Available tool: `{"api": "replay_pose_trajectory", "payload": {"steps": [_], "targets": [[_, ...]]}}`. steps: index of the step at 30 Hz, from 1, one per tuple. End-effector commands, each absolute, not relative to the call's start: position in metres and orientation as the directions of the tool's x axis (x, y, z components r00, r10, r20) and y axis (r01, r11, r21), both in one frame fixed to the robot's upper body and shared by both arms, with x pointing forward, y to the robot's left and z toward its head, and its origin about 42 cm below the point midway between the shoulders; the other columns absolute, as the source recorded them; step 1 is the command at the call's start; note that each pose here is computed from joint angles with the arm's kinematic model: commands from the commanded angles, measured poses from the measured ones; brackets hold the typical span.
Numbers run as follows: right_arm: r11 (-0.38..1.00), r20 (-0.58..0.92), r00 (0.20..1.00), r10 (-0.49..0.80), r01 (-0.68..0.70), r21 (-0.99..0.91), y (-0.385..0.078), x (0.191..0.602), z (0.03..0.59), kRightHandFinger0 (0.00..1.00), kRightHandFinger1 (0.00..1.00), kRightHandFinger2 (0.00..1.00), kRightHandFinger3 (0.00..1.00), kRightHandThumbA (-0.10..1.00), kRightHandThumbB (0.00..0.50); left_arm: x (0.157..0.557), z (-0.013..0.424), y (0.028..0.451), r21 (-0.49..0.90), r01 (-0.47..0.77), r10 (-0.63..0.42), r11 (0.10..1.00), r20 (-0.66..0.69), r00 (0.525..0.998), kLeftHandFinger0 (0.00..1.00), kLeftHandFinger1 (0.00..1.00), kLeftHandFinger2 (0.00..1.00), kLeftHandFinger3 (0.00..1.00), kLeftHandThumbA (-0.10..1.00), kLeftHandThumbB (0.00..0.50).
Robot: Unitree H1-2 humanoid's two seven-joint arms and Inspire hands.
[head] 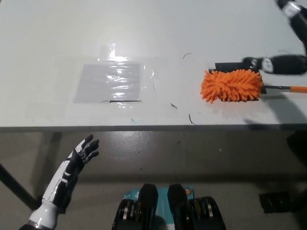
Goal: The robot uses it right hand to pick up an extended orange duster kept in the middle of the desk and presses its handle against the desk to collapse it
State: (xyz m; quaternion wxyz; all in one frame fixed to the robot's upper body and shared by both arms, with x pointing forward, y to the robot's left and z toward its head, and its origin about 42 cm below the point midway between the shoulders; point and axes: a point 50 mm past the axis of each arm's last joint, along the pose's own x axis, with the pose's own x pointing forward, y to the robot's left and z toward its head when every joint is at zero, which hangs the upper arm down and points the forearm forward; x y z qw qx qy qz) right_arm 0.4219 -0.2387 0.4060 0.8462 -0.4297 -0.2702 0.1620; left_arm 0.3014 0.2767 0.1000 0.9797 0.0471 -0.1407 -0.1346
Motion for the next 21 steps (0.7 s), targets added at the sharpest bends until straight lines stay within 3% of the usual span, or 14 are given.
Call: {"api": "replay_pose_trajectory", "payload": {"steps": [1,5,8,10,21], "targets": [[0.414,0.069,0.887,0.457,-0.143,-0.899,-0.234,0.463,0.44,1.0,1.0,1.0,1.0,0.97,0.379,0.299,0.112,0.278,0.156,0.25,-0.29,0.956,0.342,0.894,1.0,1.0,1.0,1.0,1.0,0.316],[0.317,-0.044,0.905,0.424,-0.194,-0.928,-0.227,0.494,0.443,1.0,1.0,1.0,1.0,1.0,0.394,0.299,0.112,0.279,0.154,0.254,-0.292,0.955,0.342,0.893,1.0,1.0,1.0,1.0,1.0,0.313],[0.312,-0.052,0.905,0.423,-0.199,-0.929,-0.226,0.496,0.443,1.0,1.0,1.0,1.0,1.0,0.396,0.298,0.112,0.279,0.154,0.254,-0.292,0.955,0.342,0.893,1.0,1.0,1.0,1.0,1.0,0.313],[0.305,-0.14,0.904,0.404,-0.277,-0.911,-0.223,0.527,0.443,1.0,1.0,1.0,1.0,0.99,0.382,0.295,0.11,0.278,0.169,0.247,-0.291,0.954,0.329,0.898,1.0,1.0,1.0,1.0,1.0,0.322],[0.271,-0.295,0.9,0.32,-0.385,-0.882,-0.215,0.574,0.434,1.0,1.0,1.0,1.0,1.0,0.394,0.296,0.11,0.279,0.17,0.241,-0.286,0.956,0.334,0.898,1.0,1.0,1.0,1.0,1.0,0.317]]}}
